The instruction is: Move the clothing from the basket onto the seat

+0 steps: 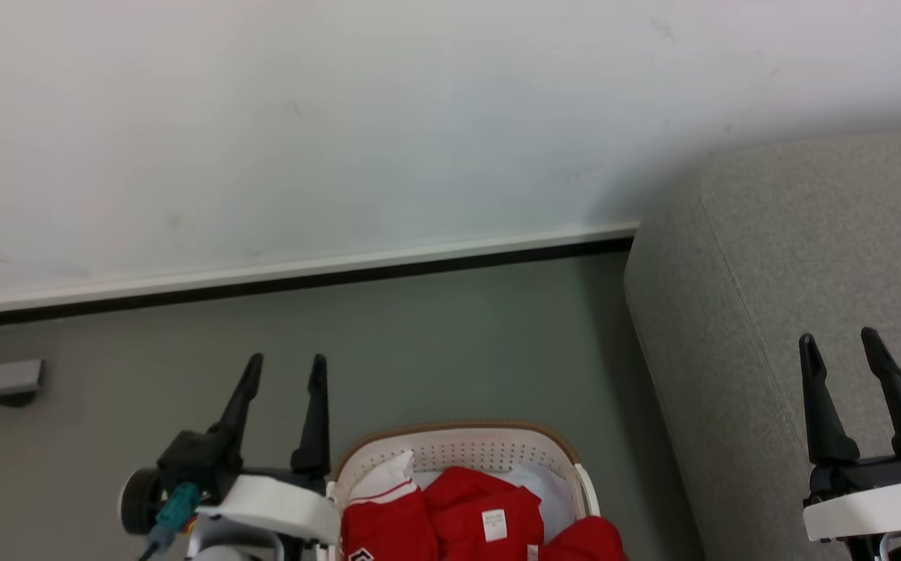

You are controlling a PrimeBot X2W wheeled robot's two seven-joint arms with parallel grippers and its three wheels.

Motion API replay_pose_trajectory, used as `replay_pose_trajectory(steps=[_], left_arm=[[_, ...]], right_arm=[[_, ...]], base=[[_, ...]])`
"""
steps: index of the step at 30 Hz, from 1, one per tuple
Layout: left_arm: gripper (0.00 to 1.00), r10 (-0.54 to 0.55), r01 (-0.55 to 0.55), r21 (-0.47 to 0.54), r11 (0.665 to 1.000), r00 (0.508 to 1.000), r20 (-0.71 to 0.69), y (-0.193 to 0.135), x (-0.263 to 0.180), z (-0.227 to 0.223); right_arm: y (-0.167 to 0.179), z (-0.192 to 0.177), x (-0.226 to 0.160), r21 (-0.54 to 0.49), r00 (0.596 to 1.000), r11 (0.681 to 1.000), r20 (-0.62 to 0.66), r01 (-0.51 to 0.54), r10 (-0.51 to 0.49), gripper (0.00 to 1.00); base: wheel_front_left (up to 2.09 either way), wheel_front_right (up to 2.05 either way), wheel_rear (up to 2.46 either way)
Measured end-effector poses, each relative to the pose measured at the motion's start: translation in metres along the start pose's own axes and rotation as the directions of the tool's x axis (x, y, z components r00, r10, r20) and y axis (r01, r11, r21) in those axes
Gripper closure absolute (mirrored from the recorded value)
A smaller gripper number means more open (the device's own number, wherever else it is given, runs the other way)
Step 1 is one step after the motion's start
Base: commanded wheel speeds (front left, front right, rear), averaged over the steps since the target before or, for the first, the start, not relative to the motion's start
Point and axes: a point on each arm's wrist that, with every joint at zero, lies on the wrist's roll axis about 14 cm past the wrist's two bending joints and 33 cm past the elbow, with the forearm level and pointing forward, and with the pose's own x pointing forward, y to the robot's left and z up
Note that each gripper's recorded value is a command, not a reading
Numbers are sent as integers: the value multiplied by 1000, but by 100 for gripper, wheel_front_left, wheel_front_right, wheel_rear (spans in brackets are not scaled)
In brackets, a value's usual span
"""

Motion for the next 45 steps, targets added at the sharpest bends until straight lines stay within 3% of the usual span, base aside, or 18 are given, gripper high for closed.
replay_pose_trajectory(steps=[13, 22, 34, 45], left_arm=[[0, -152, 146, -41, 988, 953, -260, -40, 44, -104], [0, -255, 241, -92, 966, 834, -490, -65, 46, -197], [0, -352, 367, -174, 914, 502, -790, -95, 5, -309], [0, -377, 434, -229, 871, 293, -879, -108, -17, -369]], right_arm=[[-46, -14, 24, -18, 995, 995, -23, 101, -101, 0], [-68, -29, 41, -23, 987, 987, -33, 159, -159, 0], [-94, -49, 43, -45, 967, 969, -65, 242, -245, 0], [-110, -69, 46, -69, 949, 953, -98, 295, -301, 0]], base=[[0, 0, 0], [0, 0, 0], [0, 0, 0], [0, 0, 0]])
